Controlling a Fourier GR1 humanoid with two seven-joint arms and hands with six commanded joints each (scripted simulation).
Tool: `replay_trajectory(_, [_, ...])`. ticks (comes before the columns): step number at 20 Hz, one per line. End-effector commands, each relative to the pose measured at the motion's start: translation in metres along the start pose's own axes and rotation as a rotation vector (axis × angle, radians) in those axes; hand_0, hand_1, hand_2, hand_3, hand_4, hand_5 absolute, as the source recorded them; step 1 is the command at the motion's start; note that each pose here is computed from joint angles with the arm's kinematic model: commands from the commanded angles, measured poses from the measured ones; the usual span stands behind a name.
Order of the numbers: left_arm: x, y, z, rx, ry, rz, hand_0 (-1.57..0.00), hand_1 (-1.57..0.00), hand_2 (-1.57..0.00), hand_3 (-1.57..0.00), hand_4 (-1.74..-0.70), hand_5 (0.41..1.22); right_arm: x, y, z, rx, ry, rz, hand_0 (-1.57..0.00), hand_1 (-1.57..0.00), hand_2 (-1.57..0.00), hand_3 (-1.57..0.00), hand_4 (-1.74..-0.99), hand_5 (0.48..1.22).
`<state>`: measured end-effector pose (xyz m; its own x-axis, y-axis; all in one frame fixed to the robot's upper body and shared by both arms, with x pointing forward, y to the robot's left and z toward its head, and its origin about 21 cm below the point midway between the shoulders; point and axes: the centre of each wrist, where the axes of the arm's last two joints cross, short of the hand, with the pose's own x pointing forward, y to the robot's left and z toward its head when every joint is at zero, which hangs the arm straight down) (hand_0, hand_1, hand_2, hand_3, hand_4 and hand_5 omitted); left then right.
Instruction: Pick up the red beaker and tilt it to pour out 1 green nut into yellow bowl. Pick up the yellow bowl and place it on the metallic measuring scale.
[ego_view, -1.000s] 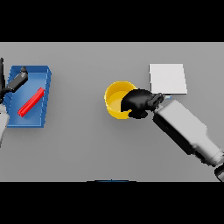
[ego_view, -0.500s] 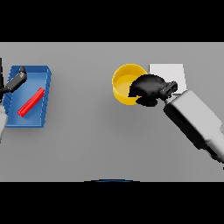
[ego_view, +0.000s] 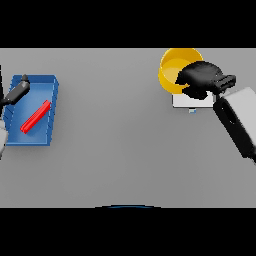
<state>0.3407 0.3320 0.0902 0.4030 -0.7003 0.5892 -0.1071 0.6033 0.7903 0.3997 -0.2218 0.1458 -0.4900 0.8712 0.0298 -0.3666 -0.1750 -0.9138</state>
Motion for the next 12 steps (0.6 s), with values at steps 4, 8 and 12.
replay_trajectory(4, [-0.003,-0.003,0.000,-0.002,0.014,-0.013,0.00,0.00,0.00,0.00,-0.73,0.691,-0.028,0.016,-0.001,-0.008,0.058,-0.046,-1.57,-1.57,-1.51,-1.18,-1.741,1.221])
replay_trajectory(8, [-0.004,-0.001,0.000,0.003,0.013,-0.007,0.00,0.00,0.00,0.00,-0.72,0.682,-0.049,0.033,-0.004,-0.009,0.108,-0.059,-1.57,-1.57,-1.44,-1.28,-1.741,1.221])
replay_trajectory(12, [-0.005,-0.001,-0.004,-0.003,0.017,-0.011,0.00,0.00,0.00,0.00,-0.72,0.679,-0.058,0.047,-0.010,0.010,0.145,-0.084,-1.57,-1.57,-1.40,-1.35,-1.741,1.221])
